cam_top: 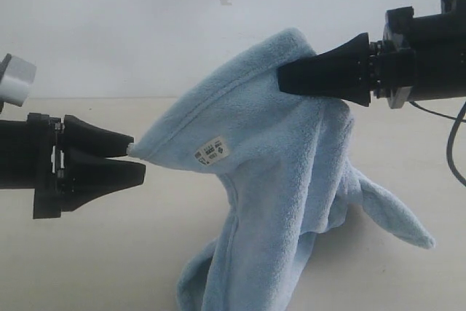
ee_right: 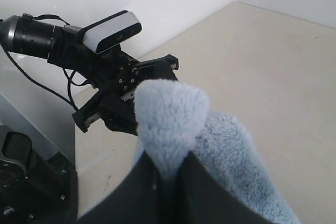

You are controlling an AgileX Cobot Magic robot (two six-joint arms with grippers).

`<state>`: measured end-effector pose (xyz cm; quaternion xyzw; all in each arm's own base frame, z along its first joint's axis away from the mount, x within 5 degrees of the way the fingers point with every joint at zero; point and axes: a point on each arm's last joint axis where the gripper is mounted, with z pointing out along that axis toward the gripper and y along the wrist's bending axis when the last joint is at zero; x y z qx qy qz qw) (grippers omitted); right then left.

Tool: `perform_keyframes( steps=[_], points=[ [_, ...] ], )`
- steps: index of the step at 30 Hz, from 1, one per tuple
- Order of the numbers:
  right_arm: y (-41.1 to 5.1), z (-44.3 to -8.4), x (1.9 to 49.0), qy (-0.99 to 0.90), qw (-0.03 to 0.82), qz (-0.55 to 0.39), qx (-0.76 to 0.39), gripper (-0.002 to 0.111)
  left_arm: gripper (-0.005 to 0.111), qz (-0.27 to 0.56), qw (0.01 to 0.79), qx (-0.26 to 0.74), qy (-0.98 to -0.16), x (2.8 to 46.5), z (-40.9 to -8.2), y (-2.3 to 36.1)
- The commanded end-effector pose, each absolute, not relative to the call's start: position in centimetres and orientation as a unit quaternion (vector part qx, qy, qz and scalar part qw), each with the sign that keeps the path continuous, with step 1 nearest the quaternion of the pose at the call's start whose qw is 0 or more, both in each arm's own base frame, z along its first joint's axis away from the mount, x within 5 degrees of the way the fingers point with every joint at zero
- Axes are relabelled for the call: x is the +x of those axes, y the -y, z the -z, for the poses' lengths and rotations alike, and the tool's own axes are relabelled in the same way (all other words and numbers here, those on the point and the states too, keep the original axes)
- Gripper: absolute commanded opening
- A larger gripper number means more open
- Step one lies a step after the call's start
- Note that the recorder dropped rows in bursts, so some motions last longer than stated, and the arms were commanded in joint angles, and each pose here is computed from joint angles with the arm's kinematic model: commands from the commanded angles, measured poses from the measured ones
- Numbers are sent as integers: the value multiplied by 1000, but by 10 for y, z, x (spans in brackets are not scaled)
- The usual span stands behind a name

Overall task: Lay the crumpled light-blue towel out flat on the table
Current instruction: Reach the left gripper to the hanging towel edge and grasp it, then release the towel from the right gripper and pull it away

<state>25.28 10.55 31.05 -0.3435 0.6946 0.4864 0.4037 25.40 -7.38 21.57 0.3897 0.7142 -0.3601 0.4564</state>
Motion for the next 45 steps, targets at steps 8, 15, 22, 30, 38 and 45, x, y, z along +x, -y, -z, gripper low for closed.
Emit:
perform_keyframes(
  steps=[8, 15, 22, 30, 38, 45],
  points=[
    [-106, -314, 250, -686, 409, -491, -348, 0, 65, 358, 450, 421, -702, 258, -218, 101],
    [-106, -313, 250, -687, 407, -490, -350, 0, 21, 384, 459, 373, -709, 265, -214, 110],
    [-105, -311, 249, -692, 399, -482, -361, 0, 4, 400, 479, 381, -682, 259, -229, 110],
    [-89, -291, 272, -792, 416, -332, -298, 10, 4, 349, 575, 358, -647, 238, -299, 80],
    [-82, -287, 279, -819, 417, -294, -262, 68, 4, 211, 627, 318, -679, 200, -351, 52],
    [-67, -268, 277, -886, 343, -210, -231, 55, 4, 165, 583, 311, -732, 181, -349, 46]
  ],
)
